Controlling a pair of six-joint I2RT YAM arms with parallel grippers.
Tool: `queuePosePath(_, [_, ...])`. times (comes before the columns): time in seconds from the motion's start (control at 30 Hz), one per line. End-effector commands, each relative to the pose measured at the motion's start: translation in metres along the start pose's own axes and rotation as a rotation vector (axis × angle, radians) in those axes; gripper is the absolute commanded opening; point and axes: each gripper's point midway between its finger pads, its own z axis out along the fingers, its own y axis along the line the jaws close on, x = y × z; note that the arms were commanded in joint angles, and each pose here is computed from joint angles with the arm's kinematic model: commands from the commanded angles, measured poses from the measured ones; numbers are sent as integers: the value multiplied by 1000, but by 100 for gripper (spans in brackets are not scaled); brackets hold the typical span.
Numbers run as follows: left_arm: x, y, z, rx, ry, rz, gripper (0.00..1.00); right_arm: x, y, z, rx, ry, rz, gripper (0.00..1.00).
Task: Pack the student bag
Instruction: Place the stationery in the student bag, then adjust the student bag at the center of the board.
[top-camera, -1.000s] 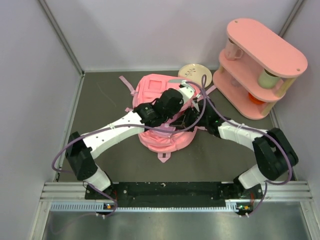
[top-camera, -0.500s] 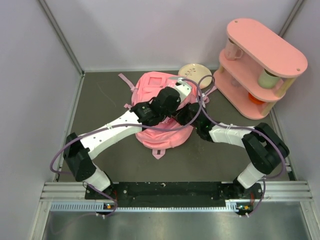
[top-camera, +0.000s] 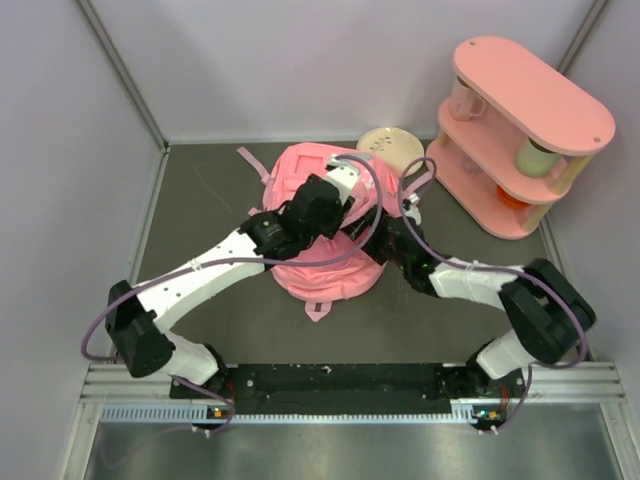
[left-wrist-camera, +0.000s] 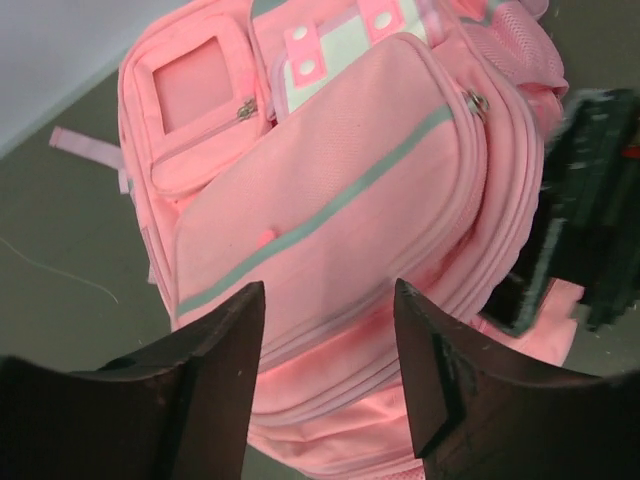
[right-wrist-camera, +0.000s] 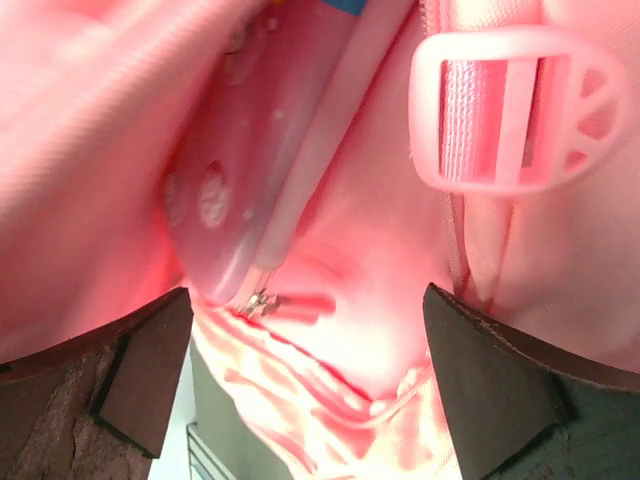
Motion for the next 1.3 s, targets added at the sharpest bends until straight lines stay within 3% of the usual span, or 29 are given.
queuePosePath(0.0, [-17,22,-24,-12,-87,-154,60,-16,23,-45,-87,-20,-110,94])
queuePosePath(0.23, [-4,62,-51,-107,-113,-256,83,-12,-10,-107,-32,-18,-150,94])
queuePosePath(0.4, [51,115,-26,-125,-43,-524,86,-16,-4,-140,-99,-77,-102,94])
queuePosePath(0.47, [71,127,-12,-107,-12,-621,90,-17,-5,-142,-105,-88,-73,99])
queuePosePath(0.57, [91,131,21,-29,43,-720,91,-10,12,-127,-80,-15,-122,99])
queuePosePath(0.67, [94,133,51,73,65,-786,91,4,30,-108,-111,81,-135,99])
queuePosePath(0.9, [78,108,87,394,77,-815,90,7,40,-85,-108,106,-153,99])
queuePosePath(1.0, [92,101,95,413,110,-840,86,4,34,-80,-61,106,-150,99])
queuePosePath(1.13, [122,94,95,378,163,-845,86,2,53,-96,-184,86,-137,99])
queuePosePath(1.2, [128,92,96,376,170,-846,85,3,40,-92,-145,82,-134,99])
queuePosePath(1.23, [134,88,96,382,181,-851,83,8,18,-82,-53,99,-143,99])
queuePosePath(1.27, [138,86,98,388,190,-856,74,4,18,-75,-31,108,-140,99])
